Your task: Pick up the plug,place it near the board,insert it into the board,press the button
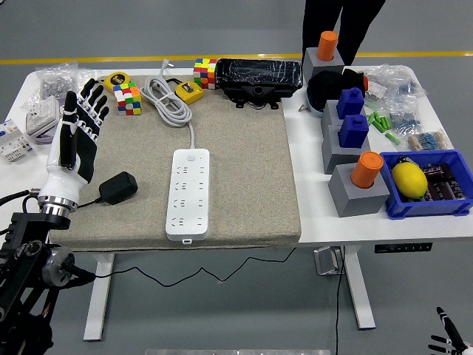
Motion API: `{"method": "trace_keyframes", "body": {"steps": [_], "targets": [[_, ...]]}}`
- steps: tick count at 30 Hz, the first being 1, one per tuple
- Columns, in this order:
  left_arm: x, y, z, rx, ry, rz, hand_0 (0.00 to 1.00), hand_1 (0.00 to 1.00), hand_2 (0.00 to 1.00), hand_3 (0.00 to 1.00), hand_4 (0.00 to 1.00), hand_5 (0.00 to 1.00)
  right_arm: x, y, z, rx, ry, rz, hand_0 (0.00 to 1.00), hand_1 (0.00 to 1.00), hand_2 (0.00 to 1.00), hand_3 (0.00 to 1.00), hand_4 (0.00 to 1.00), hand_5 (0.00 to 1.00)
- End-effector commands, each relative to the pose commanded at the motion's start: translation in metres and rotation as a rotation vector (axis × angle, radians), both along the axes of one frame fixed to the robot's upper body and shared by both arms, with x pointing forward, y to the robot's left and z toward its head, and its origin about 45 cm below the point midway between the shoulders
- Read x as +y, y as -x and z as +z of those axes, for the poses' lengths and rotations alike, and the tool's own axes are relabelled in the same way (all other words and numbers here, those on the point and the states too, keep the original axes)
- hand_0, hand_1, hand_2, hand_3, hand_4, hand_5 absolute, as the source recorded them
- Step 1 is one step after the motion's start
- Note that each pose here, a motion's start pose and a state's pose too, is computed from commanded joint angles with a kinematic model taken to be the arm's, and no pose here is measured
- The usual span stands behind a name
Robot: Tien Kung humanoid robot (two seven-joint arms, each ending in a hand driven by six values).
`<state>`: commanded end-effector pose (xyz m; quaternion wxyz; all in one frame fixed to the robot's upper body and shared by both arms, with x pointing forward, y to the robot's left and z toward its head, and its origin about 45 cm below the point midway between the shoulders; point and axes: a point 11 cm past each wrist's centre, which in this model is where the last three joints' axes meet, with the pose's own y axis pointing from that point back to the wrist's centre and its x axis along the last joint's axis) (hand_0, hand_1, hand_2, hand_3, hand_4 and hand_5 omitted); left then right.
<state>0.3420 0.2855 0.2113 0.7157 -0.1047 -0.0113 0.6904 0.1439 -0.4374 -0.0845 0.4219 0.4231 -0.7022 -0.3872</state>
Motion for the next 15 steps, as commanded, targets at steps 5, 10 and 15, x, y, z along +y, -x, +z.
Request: {"method": "trace_keyframes", "body": {"steps": [5,10,15], "targets": [[-0.0007,0.0,0.0008,0.001,-0.016,0.008,0.943,0.976,0.968,0.98,0.998,0.998,0.0002,-0.0014,0.0003,0.001,0.0,0.005,0.829,0.772,0.734,0.775,0.998,0.998],[0.0,0.0,0.001,0.002,-0.025,0.014,0.942,0.971,0.966,0.981,0.998,0.998,0.0015,-0.0023,0.0002,0.002,-0.004,0.01,0.825,0.772,0.734,0.776,0.998,0.998],[0.0,0.0009,-0.0005,0.009,-0.033,0.017,0.938,0.965,0.962,0.98,0.998,0.998,0.0021,-0.0023,0.0,0.005,-0.004,0.014,0.822,0.772,0.733,0.774,0.998,0.998]]}}
